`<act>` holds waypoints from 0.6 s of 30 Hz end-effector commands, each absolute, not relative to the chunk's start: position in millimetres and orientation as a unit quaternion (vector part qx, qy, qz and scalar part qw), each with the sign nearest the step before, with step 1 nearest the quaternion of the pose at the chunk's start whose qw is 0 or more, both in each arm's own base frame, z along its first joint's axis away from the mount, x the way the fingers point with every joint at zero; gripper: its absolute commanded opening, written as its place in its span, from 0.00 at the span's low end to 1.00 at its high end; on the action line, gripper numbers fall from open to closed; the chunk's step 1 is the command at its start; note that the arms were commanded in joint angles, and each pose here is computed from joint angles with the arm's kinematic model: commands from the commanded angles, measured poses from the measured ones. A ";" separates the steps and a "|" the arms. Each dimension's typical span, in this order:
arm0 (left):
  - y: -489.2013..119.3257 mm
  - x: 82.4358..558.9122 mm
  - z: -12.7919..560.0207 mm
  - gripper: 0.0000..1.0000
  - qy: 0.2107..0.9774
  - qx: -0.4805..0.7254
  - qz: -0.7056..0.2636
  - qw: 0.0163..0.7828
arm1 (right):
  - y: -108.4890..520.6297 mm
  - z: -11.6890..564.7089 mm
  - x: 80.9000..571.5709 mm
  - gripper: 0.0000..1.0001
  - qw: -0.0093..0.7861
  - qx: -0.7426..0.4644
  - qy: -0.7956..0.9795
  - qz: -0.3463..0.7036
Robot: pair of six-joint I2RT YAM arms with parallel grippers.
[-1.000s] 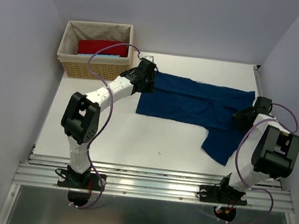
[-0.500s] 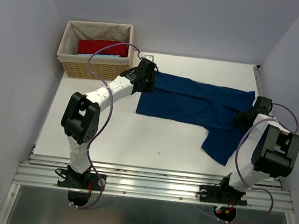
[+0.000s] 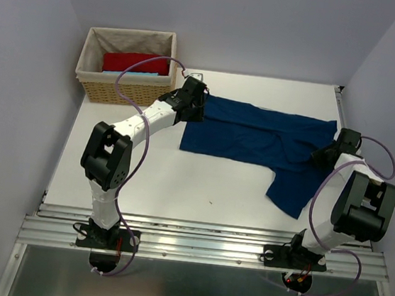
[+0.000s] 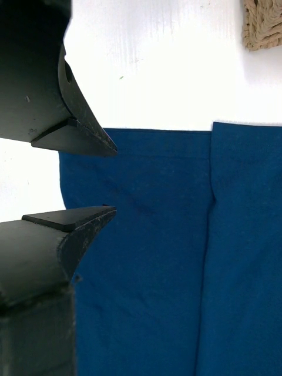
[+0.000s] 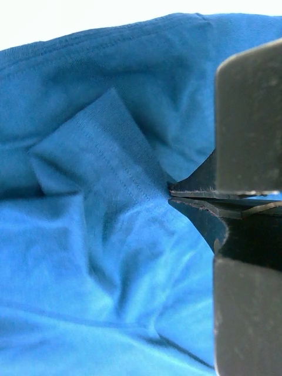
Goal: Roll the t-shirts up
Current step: Fold the T-shirt at the center of the board.
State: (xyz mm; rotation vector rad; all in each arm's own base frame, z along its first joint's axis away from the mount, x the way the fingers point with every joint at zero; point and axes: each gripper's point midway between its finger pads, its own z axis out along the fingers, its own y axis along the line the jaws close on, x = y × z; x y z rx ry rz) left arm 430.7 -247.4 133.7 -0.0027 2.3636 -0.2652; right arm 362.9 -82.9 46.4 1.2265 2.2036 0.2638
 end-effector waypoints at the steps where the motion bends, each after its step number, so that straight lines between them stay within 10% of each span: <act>1: -249.0 438.2 166.6 0.50 0.907 -0.004 -0.114 0.405 | -78.9 75.3 365.6 0.01 0.336 0.441 0.823 0.123; 18: -249.9 438.2 168.4 0.50 0.907 -0.003 -0.114 0.405 | -59.9 66.7 328.4 0.01 0.302 0.418 0.847 0.128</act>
